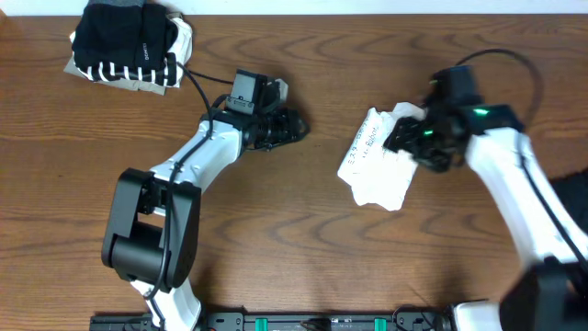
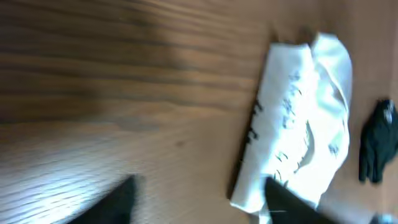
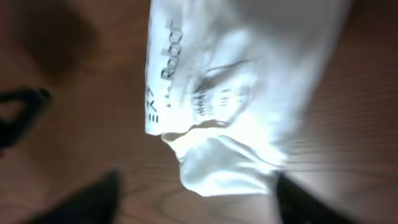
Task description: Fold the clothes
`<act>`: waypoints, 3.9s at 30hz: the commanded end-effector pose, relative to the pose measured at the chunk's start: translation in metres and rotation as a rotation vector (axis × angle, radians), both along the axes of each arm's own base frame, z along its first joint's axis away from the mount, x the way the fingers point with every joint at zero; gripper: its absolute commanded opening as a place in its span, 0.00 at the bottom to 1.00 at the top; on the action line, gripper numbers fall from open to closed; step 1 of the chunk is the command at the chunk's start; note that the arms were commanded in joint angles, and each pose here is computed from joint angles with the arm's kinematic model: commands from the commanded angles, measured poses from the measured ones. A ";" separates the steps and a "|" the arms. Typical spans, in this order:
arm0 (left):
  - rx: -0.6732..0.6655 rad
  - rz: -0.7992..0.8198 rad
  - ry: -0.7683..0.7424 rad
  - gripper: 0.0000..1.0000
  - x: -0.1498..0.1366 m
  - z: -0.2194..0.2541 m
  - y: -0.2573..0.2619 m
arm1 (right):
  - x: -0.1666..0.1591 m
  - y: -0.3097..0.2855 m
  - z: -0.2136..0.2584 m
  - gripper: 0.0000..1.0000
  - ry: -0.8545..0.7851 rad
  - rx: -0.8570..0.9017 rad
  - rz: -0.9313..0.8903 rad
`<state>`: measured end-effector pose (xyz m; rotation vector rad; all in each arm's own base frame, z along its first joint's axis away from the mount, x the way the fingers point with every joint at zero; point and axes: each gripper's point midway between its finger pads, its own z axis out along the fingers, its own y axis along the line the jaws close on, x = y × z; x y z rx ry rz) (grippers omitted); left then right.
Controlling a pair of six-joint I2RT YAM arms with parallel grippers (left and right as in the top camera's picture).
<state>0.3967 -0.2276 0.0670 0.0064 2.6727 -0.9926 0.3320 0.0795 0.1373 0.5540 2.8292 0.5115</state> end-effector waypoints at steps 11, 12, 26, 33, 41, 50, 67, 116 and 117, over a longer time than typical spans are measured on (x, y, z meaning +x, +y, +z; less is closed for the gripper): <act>-0.067 -0.292 -0.169 0.98 -0.019 0.032 -0.073 | -0.040 -0.058 0.029 0.99 0.003 -0.066 -0.010; -0.070 -0.303 -0.179 0.98 -0.019 0.031 -0.077 | -0.043 -0.057 0.029 0.99 0.012 -0.067 -0.001; -0.044 -0.384 -0.199 0.98 -0.004 -0.016 -0.101 | -0.052 -0.056 0.026 0.99 0.045 -0.070 0.024; -0.060 -0.421 -0.188 0.98 -0.008 -0.023 -0.115 | -0.053 -0.056 0.026 0.99 0.048 -0.071 0.025; -0.131 -0.488 -0.159 0.98 -0.023 -0.023 -0.124 | -0.051 -0.057 0.026 0.99 0.038 -0.074 0.035; -0.148 -0.568 -0.172 0.98 -0.042 -0.024 -0.142 | -0.050 -0.057 0.026 0.99 0.034 -0.076 0.041; -0.049 -0.598 -0.194 0.98 -0.060 -0.049 -0.165 | -0.052 -0.056 0.026 0.99 0.042 -0.075 0.042; 0.002 0.017 -0.419 0.06 0.105 0.045 -0.023 | -0.057 -0.053 0.020 0.99 0.057 -0.080 0.080; 0.007 0.036 -0.442 0.06 0.111 0.051 -0.016 | -0.057 -0.053 0.020 0.99 0.057 -0.080 0.080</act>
